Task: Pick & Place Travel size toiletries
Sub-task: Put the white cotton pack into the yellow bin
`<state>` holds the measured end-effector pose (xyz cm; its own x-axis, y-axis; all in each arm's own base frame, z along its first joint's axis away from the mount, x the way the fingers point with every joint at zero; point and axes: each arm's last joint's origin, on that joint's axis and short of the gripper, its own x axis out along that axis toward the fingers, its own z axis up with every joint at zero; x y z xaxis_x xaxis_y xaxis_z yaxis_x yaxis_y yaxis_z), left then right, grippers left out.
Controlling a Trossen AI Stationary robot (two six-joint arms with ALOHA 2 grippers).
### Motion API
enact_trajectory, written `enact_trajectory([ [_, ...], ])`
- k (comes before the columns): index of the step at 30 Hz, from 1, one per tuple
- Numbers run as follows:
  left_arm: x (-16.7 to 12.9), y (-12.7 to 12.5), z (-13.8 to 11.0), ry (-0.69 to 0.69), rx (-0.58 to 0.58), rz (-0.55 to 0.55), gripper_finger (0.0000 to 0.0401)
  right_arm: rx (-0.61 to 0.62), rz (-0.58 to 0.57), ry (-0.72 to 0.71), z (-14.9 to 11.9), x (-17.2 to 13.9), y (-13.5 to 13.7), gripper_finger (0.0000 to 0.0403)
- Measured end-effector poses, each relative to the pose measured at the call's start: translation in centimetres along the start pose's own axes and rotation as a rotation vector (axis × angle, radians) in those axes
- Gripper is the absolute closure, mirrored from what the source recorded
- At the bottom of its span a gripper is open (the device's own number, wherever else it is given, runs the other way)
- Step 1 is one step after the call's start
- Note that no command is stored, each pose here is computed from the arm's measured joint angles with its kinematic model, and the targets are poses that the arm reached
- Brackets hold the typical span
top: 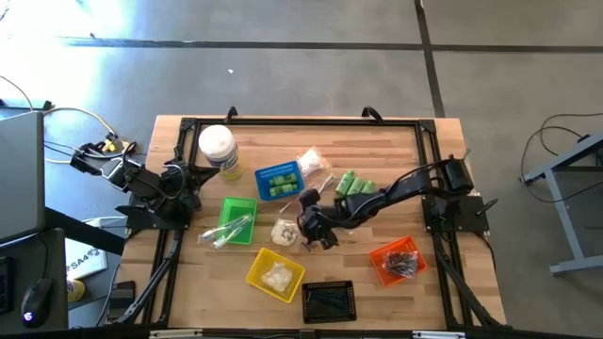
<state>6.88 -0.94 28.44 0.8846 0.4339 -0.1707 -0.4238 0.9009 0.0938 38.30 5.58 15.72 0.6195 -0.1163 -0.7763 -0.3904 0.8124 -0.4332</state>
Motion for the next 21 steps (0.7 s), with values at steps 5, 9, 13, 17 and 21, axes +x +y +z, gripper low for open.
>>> enact_trajectory([
  [5,0.0,0.0,0.0,-0.001,-0.001,0.000,0.0401,-0.040,0.000,0.043,-0.6,1.1,0.4,0.0180],
  [9,0.0,0.0,0.0,-0.001,-0.002,0.000,0.0401,-0.120,-0.044,0.028,0.0,1.7,1.3,0.0180],
  [13,0.0,0.0,0.0,-0.002,-0.002,0.001,0.0401,-0.204,-0.071,0.017,0.4,2.2,2.4,0.0180],
  [17,0.0,0.0,0.0,-0.002,-0.002,0.003,0.0401,-0.240,-0.092,0.003,0.7,2.6,3.0,0.0180],
  [21,0.0,0.0,0.0,0.000,0.001,0.003,0.0401,-0.248,-0.089,-0.010,0.8,2.9,3.2,0.0181],
])
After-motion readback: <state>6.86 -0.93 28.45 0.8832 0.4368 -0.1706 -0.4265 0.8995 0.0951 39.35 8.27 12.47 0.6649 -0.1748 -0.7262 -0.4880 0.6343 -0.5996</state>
